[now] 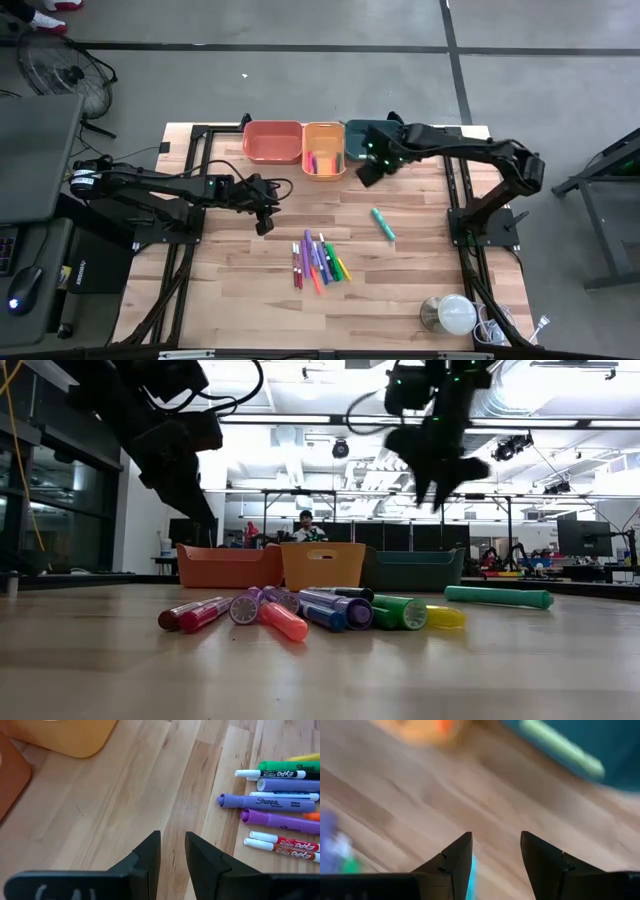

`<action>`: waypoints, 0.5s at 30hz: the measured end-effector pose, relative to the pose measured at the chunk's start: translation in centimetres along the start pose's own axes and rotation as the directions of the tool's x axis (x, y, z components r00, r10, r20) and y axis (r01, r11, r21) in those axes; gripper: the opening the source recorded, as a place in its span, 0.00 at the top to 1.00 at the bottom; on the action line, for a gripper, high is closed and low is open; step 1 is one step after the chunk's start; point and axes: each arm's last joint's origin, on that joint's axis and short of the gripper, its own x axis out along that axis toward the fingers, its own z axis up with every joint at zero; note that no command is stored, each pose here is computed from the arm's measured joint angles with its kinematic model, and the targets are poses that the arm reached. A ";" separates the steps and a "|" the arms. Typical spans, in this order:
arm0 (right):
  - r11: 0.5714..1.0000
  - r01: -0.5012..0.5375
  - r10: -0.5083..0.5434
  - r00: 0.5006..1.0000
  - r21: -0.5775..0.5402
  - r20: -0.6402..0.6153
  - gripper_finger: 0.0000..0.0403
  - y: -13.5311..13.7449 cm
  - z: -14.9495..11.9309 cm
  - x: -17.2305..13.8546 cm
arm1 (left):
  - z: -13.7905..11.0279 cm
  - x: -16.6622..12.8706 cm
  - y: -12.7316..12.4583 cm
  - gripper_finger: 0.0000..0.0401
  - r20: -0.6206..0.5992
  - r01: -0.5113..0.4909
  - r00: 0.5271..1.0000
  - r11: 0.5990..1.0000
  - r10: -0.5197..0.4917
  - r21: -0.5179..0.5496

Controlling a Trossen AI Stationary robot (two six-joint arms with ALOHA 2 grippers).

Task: Pick & Place Markers
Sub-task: Put the light blue highlighter into the blue bin

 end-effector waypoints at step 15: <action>0.965 0.125 -0.155 0.981 -0.232 -0.117 0.51 2.2 -3.9 0.1 | 0.1 0.0 0.0 0.78 0.007 0.002 1.000 1.000 -0.002 -0.005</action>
